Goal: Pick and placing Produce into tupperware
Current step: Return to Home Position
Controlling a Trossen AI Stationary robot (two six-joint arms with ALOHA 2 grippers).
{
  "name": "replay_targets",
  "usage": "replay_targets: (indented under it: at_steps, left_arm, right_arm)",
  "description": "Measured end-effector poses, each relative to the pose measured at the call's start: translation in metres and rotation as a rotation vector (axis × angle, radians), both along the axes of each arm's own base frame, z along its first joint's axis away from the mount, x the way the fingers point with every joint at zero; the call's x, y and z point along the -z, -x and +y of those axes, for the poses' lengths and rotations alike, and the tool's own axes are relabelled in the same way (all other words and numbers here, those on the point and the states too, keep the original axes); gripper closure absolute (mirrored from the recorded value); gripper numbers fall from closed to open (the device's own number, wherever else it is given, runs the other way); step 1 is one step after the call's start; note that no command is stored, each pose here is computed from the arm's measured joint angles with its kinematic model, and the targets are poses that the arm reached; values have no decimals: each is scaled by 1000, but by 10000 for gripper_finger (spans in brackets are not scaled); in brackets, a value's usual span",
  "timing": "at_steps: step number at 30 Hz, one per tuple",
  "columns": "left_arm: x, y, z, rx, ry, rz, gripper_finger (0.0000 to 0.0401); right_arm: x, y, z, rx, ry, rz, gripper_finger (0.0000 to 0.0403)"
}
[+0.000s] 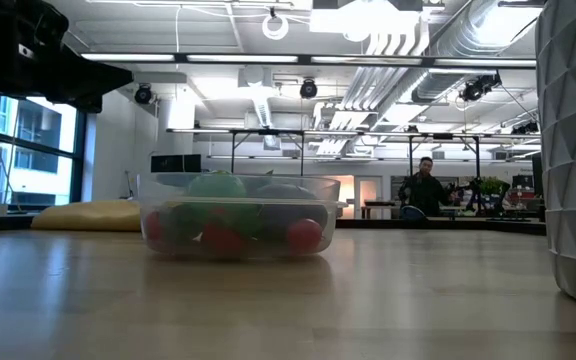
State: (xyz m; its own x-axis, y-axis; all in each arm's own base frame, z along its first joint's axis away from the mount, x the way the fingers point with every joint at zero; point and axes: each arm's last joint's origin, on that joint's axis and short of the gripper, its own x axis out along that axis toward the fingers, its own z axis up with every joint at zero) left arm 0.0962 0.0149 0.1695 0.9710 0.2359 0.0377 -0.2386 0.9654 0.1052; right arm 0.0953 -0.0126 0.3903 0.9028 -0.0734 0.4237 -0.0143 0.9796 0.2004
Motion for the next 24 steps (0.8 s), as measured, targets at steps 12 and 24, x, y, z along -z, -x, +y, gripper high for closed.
replay_targets:
  at_steps: [12,24]
  left_arm:
    - [0,0,0,0,0,0,396]
    - [0,0,0,1,1,5,396]
  right_arm:
    - [2,103,13,112,73,-181,402]
    - [62,67,8,29,-79,-179,402]
